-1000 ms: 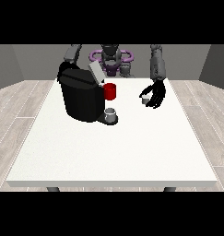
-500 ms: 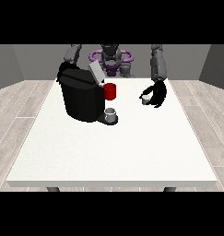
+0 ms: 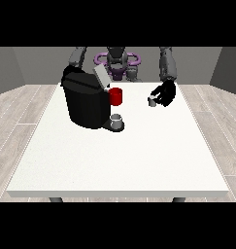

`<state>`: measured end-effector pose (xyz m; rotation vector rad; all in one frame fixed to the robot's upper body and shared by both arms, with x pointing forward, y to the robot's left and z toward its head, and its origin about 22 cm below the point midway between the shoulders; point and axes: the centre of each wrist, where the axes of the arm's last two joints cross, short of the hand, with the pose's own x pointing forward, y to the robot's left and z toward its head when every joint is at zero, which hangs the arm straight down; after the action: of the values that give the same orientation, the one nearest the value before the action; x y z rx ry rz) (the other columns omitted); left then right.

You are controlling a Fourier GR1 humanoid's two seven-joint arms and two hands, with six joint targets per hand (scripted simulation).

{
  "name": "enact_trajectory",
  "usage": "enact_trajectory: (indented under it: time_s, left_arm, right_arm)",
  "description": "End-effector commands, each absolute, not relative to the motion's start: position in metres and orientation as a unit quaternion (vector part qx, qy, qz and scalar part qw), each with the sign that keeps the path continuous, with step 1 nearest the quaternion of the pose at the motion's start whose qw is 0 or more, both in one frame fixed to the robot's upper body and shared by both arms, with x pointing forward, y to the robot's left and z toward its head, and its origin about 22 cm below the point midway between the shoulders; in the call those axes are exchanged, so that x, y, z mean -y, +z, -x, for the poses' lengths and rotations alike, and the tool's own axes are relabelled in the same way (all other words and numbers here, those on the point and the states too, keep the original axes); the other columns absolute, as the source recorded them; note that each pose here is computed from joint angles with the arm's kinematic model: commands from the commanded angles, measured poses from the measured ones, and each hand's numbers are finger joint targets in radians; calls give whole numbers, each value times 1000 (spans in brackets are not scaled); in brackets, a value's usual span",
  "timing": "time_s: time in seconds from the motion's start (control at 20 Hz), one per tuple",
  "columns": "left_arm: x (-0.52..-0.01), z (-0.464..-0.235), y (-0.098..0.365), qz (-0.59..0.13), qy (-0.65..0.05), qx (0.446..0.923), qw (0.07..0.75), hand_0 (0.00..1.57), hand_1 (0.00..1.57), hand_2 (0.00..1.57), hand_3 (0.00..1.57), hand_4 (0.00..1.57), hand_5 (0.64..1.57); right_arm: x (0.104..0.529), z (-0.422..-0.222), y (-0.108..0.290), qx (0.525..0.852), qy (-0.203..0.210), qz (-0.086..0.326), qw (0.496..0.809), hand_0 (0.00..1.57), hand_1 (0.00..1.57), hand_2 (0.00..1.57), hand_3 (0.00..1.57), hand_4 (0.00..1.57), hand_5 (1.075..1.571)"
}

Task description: Insert the coffee pod into the coffee machine and close the lid

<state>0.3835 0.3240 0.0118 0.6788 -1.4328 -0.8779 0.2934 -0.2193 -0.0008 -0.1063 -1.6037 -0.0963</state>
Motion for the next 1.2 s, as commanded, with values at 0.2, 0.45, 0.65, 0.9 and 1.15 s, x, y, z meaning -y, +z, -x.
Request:
enact_trajectory:
  time_s: [0.2, 0.45, 0.65, 0.9, 1.15]
  left_arm:
    - [-287, -411, 57, -239, -407, 646, 600, 1243, 1243, 1327, 1315, 535, 1571]
    - [-312, -423, 98, -259, -394, 669, 574, 1235, 1235, 1323, 1291, 571, 1571]
    - [-280, -434, 115, -258, -397, 666, 576, 1235, 1235, 1323, 1291, 571, 1571]
    - [-299, -438, 139, -296, -376, 686, 548, 1256, 1256, 1327, 1277, 536, 1571]
    - [-284, -450, 188, -283, -350, 697, 559, 1272, 1272, 1307, 1244, 512, 1571]
  right_arm:
    - [247, -298, -13, 693, -39, 56, 718, 0, 0, 0, 0, 407, 1571]
    - [223, -299, -4, 720, -28, 27, 693, 0, 0, 0, 0, 489, 1571]
    - [220, -303, -8, 712, -40, 21, 701, 0, 0, 0, 0, 495, 1571]
    - [215, -299, 2, 738, -6, 14, 674, 0, 0, 0, 0, 526, 1571]
    - [222, -307, 11, 725, -9, 21, 688, 0, 0, 0, 0, 506, 1571]
